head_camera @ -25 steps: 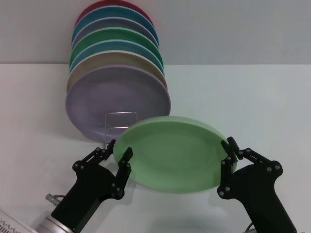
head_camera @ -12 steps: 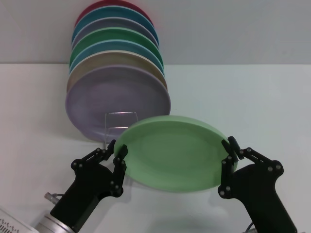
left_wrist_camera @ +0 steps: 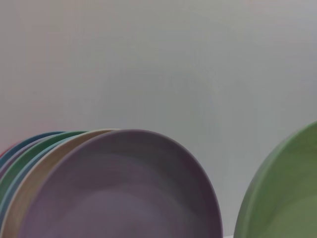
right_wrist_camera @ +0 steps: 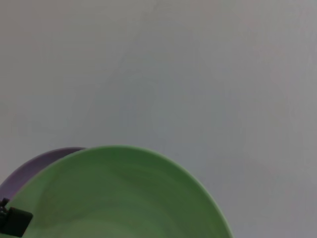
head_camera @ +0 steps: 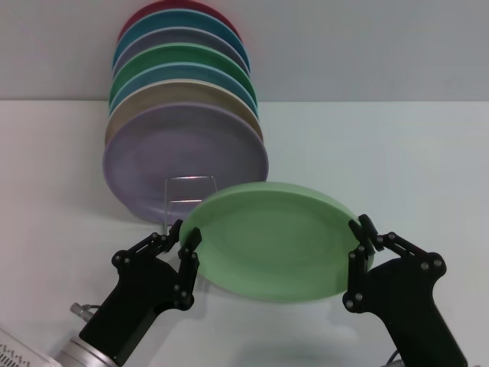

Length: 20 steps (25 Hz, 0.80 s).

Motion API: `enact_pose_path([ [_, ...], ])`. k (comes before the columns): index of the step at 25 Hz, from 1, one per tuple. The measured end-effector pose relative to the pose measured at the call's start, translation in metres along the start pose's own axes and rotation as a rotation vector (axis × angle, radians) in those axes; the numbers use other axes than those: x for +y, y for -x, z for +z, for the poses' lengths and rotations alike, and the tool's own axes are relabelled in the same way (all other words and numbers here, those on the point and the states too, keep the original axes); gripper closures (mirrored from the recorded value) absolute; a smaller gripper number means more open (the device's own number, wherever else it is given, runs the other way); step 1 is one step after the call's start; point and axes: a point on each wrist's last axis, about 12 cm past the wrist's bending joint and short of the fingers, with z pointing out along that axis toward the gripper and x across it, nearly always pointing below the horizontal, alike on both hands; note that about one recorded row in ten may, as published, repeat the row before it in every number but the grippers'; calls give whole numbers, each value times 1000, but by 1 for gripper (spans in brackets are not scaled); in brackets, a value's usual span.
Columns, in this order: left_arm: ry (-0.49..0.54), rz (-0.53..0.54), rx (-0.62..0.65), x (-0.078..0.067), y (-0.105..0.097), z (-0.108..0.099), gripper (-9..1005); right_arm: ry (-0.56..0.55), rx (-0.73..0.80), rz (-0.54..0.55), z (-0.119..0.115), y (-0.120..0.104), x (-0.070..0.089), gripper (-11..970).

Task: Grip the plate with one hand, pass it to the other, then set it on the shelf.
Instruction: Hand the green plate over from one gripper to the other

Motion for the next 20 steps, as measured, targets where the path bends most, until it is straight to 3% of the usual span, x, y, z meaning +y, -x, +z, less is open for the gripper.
enact_pose_path([
  [9, -4, 0, 1, -1, 0, -1, 847, 0, 0, 0, 0, 0, 0, 898],
  [15, -6, 1, 2, -1, 0, -1, 941, 1, 1, 0, 0, 0, 0, 897],
  [20, -5, 2, 3, -1, -1, -2, 941, 2, 2, 1, 0, 0, 0, 895],
])
